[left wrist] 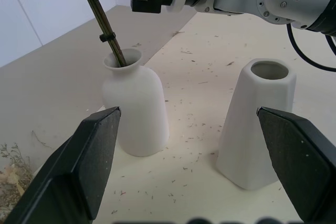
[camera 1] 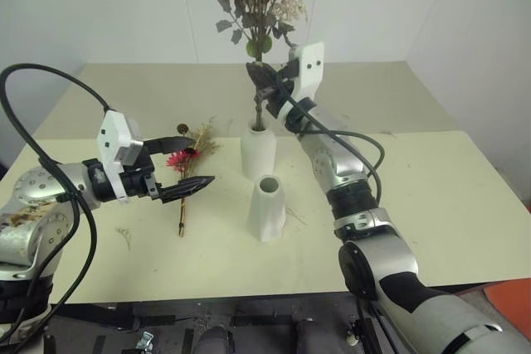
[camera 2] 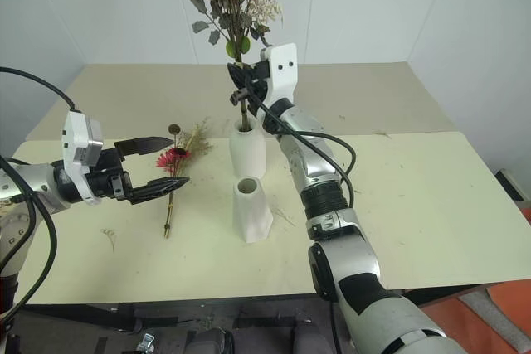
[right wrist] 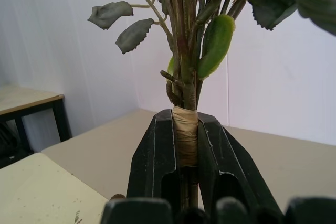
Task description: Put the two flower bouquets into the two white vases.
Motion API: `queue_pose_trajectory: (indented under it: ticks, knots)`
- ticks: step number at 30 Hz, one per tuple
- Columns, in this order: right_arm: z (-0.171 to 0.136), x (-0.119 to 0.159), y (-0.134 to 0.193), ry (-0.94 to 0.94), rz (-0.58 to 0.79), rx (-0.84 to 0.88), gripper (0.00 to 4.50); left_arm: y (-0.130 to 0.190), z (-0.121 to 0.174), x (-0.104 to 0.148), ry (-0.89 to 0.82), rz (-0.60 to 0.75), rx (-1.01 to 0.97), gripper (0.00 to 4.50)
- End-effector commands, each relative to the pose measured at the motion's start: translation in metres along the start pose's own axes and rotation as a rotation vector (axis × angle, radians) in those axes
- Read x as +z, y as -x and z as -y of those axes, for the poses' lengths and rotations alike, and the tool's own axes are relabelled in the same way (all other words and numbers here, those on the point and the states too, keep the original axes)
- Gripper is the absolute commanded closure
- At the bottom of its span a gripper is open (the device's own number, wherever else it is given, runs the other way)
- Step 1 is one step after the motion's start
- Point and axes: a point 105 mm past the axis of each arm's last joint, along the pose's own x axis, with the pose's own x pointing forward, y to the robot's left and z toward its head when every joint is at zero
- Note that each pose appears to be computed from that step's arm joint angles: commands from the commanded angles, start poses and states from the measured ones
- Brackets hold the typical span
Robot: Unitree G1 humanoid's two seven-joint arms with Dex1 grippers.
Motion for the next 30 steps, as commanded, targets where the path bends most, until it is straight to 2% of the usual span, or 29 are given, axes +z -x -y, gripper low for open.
queue_pose_trajectory:
  ticks: [1, 2, 4, 9, 12, 15, 25, 30]
  knots:
    - [-0.005, 0.016, 0.000, 0.036, 0.046, 0.026, 4.27, 0.005, 0.000, 0.013, -0.047, 0.019, 0.002, 0.00]
    - [-0.005, 0.014, 0.000, 0.038, 0.040, 0.028, 4.27, 0.005, 0.001, 0.013, -0.047, 0.020, 0.001, 0.00]
    - [-0.007, 0.009, 0.003, 0.047, 0.023, 0.036, 3.51, 0.005, 0.001, 0.013, -0.046, 0.022, -0.002, 0.00]
    - [-0.008, 0.004, 0.007, 0.050, 0.006, 0.038, 1.96, 0.004, 0.002, 0.012, -0.045, 0.024, -0.007, 0.00]
    - [-0.009, 0.003, 0.012, 0.060, -0.003, 0.045, 0.84, 0.004, 0.002, 0.012, -0.046, 0.026, -0.012, 0.00]
    - [-0.010, 0.003, 0.021, 0.077, -0.031, 0.071, 0.03, 0.004, 0.003, 0.012, -0.047, 0.028, -0.016, 0.00]
    - [0.005, 0.010, 0.067, 0.194, -0.160, 0.137, 0.03, 0.004, -0.002, 0.005, -0.038, 0.004, 0.012, 0.00]
    - [0.026, 0.018, 0.105, 0.283, -0.321, 0.200, 0.03, 0.008, -0.009, -0.010, -0.036, -0.073, 0.076, 0.00]
